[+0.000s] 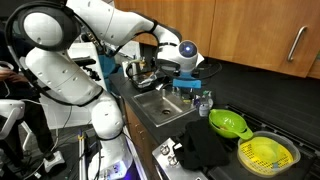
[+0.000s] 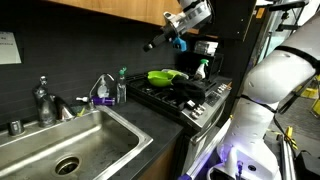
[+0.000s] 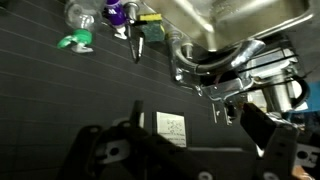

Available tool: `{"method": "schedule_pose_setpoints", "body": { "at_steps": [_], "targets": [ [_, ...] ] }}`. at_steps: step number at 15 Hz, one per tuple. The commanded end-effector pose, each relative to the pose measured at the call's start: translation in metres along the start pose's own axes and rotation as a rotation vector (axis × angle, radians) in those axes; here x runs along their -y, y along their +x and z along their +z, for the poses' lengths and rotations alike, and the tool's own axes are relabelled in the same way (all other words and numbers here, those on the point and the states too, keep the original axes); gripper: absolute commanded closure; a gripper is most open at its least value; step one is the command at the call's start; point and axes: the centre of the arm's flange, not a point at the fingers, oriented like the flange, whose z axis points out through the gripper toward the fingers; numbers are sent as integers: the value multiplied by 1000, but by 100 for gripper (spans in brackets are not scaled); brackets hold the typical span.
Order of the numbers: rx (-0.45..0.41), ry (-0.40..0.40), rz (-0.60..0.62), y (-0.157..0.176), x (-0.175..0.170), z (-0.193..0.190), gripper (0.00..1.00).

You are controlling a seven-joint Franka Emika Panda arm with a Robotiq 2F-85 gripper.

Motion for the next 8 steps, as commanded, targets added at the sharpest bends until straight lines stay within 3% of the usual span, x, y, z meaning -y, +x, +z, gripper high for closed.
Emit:
{"method": "schedule_pose_setpoints", "body": {
  "at_steps": [1, 8],
  "targets": [
    [73, -65, -2, -2, 31, 3, 0],
    [261, 142, -60, 7, 107, 16, 0]
  ]
}}
